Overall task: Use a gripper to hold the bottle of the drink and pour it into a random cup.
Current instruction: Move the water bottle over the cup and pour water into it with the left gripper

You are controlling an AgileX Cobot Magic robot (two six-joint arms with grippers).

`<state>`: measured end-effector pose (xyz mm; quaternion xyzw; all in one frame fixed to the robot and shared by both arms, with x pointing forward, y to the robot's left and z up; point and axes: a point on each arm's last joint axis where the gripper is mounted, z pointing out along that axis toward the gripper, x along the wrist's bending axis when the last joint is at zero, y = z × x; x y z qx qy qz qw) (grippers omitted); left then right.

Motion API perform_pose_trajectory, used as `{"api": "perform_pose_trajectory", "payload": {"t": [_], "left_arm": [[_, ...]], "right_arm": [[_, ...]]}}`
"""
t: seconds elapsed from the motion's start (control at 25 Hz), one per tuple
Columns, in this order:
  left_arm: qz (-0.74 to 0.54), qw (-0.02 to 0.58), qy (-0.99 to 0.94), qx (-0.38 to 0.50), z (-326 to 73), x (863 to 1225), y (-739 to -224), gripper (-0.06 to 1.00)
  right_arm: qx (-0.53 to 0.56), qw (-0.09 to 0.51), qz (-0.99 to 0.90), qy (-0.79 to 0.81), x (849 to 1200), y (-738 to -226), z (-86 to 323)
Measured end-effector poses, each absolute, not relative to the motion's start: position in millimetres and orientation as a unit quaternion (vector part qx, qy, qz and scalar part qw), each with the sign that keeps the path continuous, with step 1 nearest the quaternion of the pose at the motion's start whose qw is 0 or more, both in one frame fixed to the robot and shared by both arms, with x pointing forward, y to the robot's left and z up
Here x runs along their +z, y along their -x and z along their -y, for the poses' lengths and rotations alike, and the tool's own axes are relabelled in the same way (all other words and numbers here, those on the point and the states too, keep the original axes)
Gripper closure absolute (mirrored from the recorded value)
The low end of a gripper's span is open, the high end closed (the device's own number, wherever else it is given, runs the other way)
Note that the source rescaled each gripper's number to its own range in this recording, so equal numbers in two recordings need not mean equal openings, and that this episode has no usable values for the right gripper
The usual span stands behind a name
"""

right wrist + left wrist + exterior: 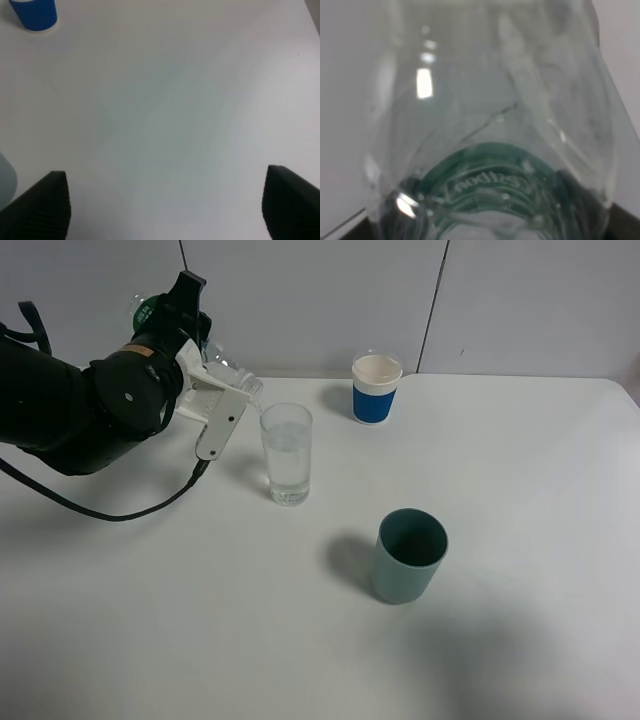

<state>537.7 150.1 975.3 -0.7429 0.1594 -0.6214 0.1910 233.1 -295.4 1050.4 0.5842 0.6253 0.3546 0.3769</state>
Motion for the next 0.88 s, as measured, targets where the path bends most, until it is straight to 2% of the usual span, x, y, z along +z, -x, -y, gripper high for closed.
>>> {"api": "perform_pose_trajectory", "payload": {"t": [0.88], "left_arm": [[-0.168, 0.180, 0.730, -0.637, -139, 984, -539, 0.90]], "right_arm": [[0.355, 0.377, -0.625, -0.584, 1050, -233, 295]]}}
